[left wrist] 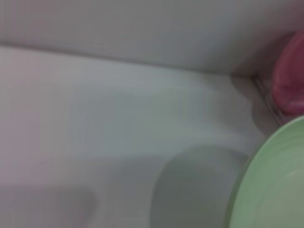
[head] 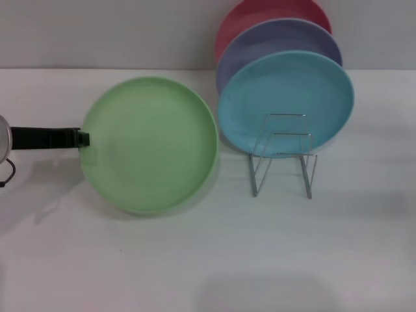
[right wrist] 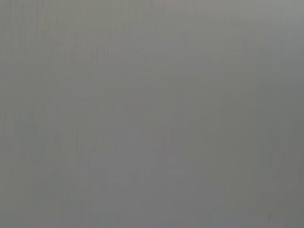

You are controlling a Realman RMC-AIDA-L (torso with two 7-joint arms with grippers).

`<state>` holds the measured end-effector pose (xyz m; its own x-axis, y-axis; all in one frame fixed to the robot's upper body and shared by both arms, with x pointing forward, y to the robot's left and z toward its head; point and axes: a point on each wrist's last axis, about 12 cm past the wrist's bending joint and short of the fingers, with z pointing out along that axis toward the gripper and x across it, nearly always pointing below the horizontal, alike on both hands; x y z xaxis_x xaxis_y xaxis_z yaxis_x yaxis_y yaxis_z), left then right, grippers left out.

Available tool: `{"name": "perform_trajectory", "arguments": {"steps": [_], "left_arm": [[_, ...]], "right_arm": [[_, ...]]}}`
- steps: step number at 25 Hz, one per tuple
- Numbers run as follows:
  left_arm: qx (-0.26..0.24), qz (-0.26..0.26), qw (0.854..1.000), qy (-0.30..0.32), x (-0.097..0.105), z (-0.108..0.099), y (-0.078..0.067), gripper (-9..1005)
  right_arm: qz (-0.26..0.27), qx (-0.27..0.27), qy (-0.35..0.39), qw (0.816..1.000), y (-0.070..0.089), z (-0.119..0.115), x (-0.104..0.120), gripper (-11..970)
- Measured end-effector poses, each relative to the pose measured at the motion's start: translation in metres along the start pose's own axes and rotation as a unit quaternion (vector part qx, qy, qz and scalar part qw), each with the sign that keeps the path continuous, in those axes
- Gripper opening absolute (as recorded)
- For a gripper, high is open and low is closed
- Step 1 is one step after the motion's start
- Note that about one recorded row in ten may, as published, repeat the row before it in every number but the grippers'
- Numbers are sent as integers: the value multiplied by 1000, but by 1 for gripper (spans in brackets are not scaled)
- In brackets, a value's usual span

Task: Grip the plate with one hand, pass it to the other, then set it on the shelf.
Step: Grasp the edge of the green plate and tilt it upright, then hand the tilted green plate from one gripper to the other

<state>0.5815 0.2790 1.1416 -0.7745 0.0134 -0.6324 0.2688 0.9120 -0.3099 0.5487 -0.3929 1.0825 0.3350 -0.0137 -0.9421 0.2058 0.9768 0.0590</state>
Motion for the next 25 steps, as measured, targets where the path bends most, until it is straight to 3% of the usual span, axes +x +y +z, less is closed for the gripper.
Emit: {"name": "perform_trajectory", "arguments": {"steps": [11, 16, 25], "left_arm": [[3, 22, 991, -134, 1, 6, 11, 32], [-2, 42, 981, -188, 4, 14, 8, 32], [-60, 72, 957, -275, 9, 28, -4, 32]], "right_arm": [[-19, 0, 17, 1000, 5, 5, 4, 783], [-23, 0, 26, 999, 7, 8, 6, 783], [-23, -1, 28, 999, 8, 10, 6, 782]]}}
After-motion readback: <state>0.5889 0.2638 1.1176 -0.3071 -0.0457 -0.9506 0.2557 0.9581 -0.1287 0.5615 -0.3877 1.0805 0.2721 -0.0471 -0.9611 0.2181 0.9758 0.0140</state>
